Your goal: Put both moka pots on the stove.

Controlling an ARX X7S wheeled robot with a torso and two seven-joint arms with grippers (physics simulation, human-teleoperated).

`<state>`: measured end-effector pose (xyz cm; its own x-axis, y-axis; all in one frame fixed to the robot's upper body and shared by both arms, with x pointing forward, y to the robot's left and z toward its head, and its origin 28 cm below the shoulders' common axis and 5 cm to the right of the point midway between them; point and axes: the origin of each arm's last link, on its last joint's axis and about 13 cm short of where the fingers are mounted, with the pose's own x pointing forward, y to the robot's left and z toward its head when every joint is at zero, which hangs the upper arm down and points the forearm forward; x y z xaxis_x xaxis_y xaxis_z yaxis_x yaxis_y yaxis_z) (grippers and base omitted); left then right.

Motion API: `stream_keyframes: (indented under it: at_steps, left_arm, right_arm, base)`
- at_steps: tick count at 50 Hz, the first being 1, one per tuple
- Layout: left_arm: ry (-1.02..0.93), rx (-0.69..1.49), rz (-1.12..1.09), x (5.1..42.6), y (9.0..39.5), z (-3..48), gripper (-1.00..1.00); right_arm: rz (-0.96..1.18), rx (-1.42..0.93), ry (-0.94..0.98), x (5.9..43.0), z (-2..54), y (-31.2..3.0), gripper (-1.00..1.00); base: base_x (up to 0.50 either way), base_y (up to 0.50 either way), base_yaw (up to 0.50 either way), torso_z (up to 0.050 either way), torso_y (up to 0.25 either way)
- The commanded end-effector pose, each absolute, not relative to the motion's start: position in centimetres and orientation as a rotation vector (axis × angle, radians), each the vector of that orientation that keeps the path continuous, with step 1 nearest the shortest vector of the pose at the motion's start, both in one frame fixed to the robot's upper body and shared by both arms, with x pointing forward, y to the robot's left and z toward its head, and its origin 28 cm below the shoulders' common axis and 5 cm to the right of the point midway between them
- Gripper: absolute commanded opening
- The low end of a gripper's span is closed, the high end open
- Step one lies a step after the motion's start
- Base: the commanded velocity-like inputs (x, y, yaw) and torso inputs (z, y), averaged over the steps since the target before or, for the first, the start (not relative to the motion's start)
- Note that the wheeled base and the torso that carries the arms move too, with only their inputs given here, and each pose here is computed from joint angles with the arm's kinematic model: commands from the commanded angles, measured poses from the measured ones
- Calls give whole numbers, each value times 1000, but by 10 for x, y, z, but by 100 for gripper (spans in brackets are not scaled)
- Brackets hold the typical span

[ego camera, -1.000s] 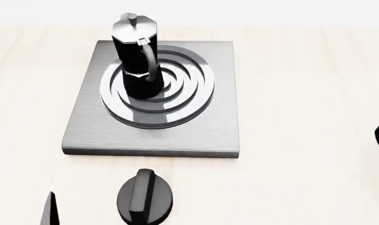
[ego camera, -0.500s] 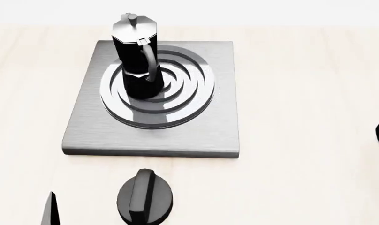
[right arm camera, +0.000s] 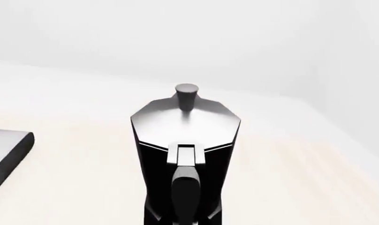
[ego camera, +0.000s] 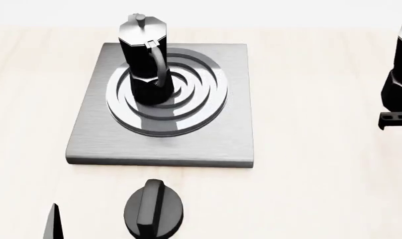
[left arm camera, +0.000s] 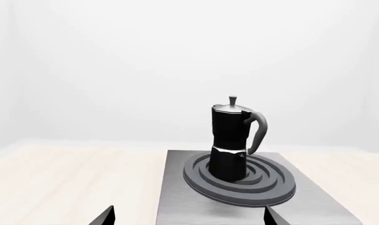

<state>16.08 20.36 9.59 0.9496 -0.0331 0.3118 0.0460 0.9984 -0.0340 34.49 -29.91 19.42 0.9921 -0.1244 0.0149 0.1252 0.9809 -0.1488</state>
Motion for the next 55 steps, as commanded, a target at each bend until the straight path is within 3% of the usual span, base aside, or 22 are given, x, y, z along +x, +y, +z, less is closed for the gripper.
stream_keyframes:
  at_steps: [1, 17, 31, 55]
  left_arm:
    - [-316, -42, -41, 161, 204, 95, 100]
    - [-319, -47, -35, 162, 206, 94, 100]
    - [-319, -48, -34, 161, 206, 95, 100]
    - [-326, -53, -28, 160, 208, 98, 100]
  right_arm:
    - [-87, -174, -134, 353, 229, -278, -100]
    - [171, -182, -170, 363, 236, -252, -100]
    - [215, -182, -182, 380, 242, -233, -100]
    - [280, -134, -205, 426, 240, -172, -100]
  base:
    - [0, 0, 0, 0, 0]
    - [0, 0, 0, 0, 0]
    - [0, 0, 0, 0, 1]
    - [0, 0, 0, 0, 1]
